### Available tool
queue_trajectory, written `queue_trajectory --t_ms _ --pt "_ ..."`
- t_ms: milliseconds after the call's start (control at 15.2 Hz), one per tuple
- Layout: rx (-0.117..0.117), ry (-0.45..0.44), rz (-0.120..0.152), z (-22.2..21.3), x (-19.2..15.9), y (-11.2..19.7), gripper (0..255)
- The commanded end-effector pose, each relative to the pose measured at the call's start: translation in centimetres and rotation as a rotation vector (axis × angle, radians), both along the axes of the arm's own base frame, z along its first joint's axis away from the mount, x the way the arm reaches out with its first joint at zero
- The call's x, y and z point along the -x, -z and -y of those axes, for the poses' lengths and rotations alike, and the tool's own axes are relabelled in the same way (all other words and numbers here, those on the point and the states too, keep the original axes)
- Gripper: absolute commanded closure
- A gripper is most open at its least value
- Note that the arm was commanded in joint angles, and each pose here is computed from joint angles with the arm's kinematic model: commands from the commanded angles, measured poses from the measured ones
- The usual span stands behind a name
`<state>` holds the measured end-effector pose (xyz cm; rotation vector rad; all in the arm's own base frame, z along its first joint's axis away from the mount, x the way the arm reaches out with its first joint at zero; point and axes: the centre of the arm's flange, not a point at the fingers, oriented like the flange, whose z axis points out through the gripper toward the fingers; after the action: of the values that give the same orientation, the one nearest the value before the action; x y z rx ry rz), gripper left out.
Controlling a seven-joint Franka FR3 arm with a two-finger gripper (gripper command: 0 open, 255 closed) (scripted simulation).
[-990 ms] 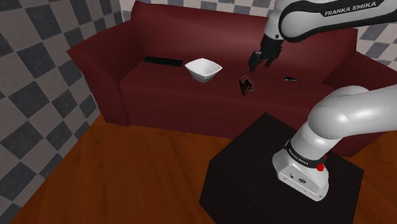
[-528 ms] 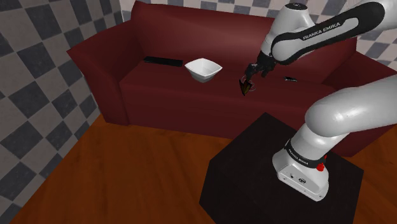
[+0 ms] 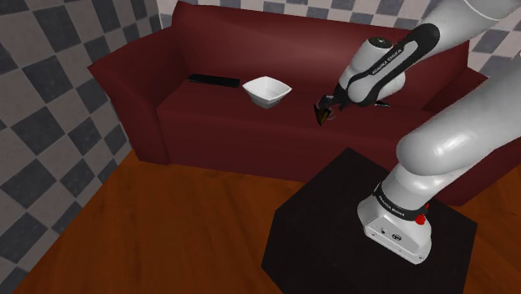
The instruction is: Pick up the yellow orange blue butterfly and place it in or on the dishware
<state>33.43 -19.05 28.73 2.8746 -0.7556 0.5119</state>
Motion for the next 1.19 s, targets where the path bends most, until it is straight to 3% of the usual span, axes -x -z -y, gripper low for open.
queue_trajectory --t_ms 0,924,1122 --pt "-0.003 0.031 0.034 1.2 -0.5 2.2 0" --pt "-0.019 0.250 0.232 11.8 -4.0 16.6 0" --pt "-0.020 0.258 0.239 12.5 -4.6 18.0 0"
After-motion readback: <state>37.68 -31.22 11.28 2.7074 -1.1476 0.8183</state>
